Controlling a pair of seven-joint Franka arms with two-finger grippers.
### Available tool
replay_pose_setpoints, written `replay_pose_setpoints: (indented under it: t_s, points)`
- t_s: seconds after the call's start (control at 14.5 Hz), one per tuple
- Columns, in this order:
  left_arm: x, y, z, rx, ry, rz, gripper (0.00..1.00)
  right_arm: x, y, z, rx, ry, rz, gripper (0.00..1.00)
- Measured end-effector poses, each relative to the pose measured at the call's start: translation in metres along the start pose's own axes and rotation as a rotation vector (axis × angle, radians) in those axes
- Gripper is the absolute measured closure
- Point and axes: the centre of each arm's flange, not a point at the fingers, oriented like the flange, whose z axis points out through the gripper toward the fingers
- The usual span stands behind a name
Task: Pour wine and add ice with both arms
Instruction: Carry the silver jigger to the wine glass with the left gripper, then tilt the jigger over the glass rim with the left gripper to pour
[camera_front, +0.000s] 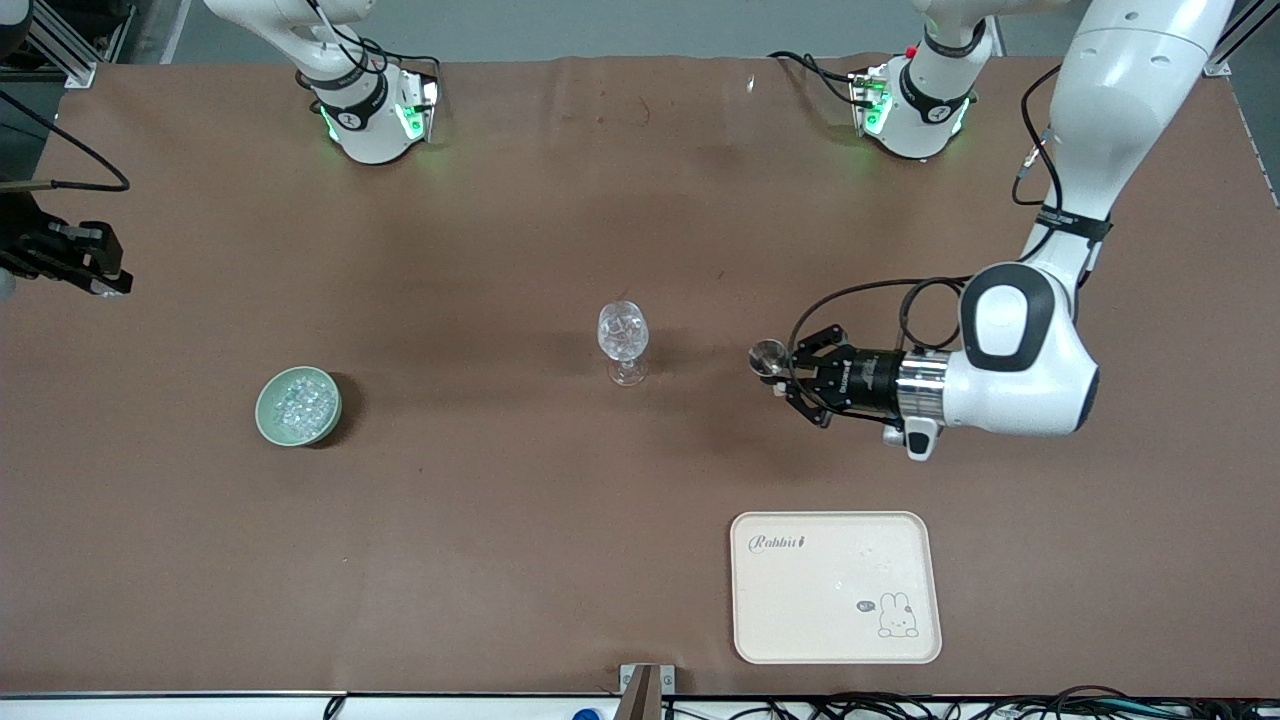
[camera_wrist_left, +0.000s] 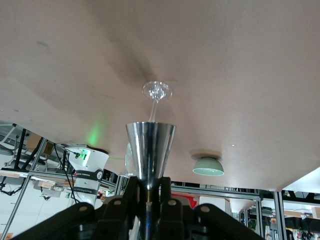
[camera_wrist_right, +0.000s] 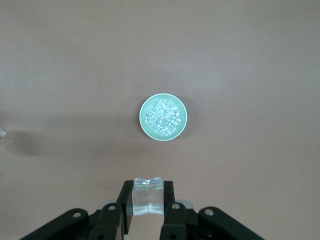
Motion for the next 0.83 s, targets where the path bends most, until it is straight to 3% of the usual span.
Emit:
replay_pose_setpoints:
  t_s: [0.21, 0.83]
  points:
    - [-0.039, -0.005, 0.032, 0.007, 0.053, -0.024, 0.79, -0.001, 0.002, -0.001, 0.000, 0.000, 0.005, 0.72]
    - [-0.104, -0.026, 0.112, 0.001, 0.350, -0.085, 0.79, -0.002, 0.016, -0.001, 0.000, 0.000, 0.030, 0.72]
